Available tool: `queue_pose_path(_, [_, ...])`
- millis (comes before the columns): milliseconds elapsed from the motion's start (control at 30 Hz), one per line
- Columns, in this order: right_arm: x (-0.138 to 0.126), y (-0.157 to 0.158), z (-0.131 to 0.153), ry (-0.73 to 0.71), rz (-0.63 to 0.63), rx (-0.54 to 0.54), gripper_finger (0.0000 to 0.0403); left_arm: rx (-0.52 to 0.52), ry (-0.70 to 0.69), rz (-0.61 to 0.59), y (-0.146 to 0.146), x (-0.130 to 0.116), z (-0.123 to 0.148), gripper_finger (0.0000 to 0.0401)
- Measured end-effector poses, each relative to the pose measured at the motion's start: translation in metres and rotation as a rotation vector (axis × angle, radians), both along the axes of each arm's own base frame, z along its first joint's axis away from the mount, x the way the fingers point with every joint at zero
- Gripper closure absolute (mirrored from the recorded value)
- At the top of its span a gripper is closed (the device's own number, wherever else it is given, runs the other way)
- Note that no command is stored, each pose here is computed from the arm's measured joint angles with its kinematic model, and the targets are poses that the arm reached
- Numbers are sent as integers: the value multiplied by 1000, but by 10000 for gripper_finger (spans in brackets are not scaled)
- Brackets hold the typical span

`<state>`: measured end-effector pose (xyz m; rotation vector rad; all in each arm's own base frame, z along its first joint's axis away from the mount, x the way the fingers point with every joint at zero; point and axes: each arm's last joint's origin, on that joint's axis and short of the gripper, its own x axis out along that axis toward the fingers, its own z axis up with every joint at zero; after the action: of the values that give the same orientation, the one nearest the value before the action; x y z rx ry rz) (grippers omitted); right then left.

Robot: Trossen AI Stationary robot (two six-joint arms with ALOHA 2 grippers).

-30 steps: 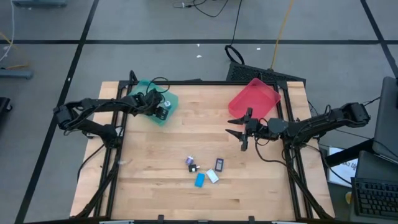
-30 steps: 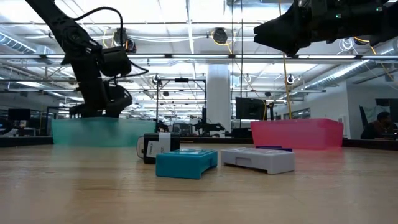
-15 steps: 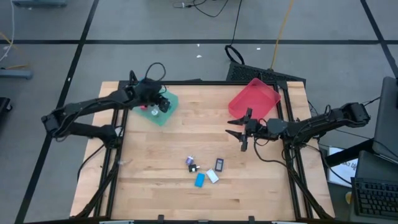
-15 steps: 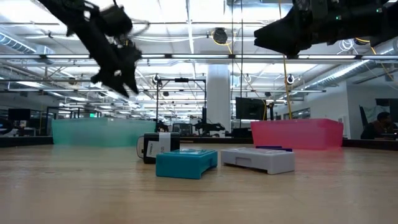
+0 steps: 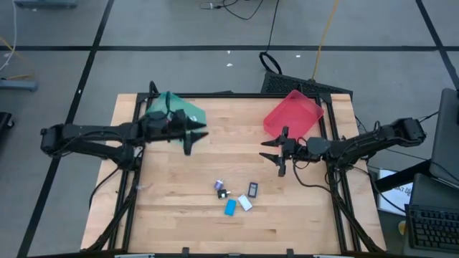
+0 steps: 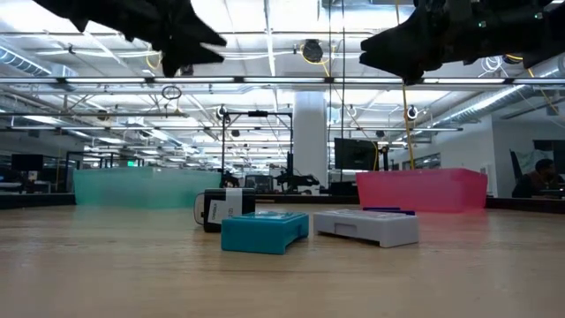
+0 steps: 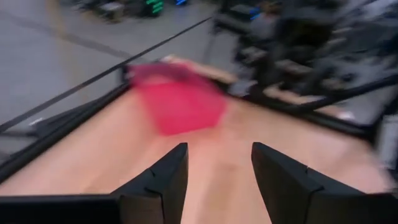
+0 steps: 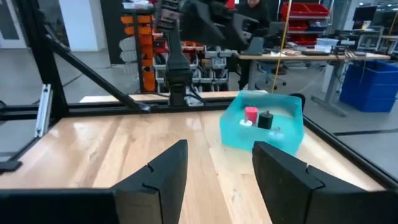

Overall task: Pick & Place Office items
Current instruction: Adjust the blue bin

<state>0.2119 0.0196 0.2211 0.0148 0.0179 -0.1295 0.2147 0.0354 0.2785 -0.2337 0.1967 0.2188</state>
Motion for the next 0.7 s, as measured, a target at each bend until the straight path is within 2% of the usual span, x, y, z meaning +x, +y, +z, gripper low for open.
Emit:
queue_pose_path(233, [6, 1, -6, 7, -2, -3, 234, -16, -151, -293, -37, 13, 3, 239])
queue_pose_path(333, [8, 1, -8, 15, -2, -5, 234, -9, -182, -383, -49, 15, 5, 245])
queue_pose_path(533, [9, 1, -9, 16, -3, -5, 234, 27, -181, -412, -58, 15, 4, 246])
queue_pose_path(700, [9, 1, -9, 17, -3, -6, 234, -10, -150, -386, -58, 15, 1, 232])
